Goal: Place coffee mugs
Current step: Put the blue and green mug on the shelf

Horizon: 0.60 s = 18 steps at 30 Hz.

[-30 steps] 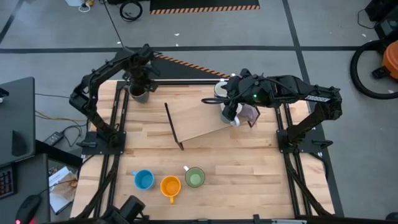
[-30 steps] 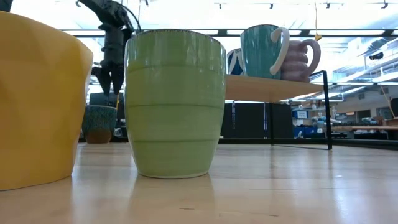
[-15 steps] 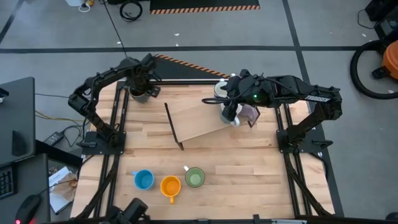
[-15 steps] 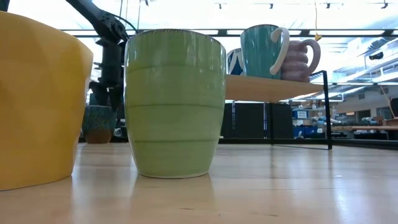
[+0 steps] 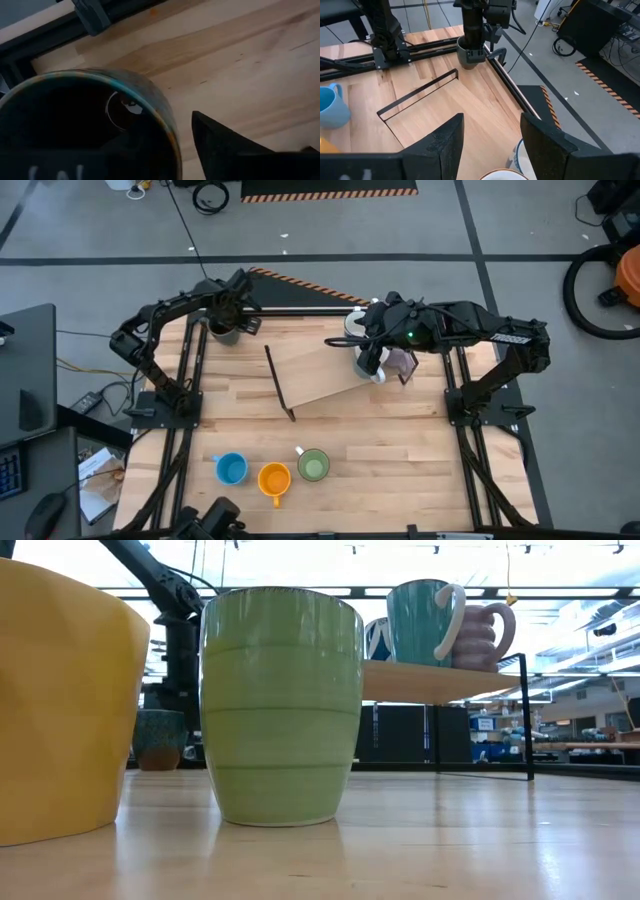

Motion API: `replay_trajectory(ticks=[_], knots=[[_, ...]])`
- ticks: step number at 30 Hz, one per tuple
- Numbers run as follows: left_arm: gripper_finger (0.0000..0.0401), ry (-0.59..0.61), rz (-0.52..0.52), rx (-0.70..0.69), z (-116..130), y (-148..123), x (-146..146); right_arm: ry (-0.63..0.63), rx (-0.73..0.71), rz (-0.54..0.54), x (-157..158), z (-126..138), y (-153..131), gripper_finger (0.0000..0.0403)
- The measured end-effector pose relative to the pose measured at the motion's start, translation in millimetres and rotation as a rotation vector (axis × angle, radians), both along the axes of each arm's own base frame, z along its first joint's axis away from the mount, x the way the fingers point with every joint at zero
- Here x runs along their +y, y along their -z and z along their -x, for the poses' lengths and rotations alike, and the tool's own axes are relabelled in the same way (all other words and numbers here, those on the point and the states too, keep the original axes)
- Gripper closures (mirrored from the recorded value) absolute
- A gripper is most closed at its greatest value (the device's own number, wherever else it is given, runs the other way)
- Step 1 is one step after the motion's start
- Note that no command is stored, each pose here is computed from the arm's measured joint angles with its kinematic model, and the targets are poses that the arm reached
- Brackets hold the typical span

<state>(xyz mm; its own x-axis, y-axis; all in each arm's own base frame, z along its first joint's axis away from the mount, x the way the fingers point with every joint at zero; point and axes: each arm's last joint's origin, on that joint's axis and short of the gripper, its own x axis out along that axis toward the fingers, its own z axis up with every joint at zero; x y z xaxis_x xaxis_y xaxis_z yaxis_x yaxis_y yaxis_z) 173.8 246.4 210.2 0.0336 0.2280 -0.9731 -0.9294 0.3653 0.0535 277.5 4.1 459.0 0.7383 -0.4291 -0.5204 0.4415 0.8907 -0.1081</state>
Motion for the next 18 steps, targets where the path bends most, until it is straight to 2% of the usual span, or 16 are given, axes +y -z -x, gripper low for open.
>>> replay_trajectory(ticks=[10,15,18], knots=[[0.0357,0.051,0.041,-0.019,-2,2,-4,-0.001,0.001,0.002,0,0,0,0.0202],[0.0357,0.088,0.075,-0.059,-7,-1,-12,-0.001,0.001,0.002,0,0,0,0.0202],[0.0357,0.122,0.093,-0.090,-12,-14,-18,-0.002,0.001,0.002,0,0,0,0.0202]])
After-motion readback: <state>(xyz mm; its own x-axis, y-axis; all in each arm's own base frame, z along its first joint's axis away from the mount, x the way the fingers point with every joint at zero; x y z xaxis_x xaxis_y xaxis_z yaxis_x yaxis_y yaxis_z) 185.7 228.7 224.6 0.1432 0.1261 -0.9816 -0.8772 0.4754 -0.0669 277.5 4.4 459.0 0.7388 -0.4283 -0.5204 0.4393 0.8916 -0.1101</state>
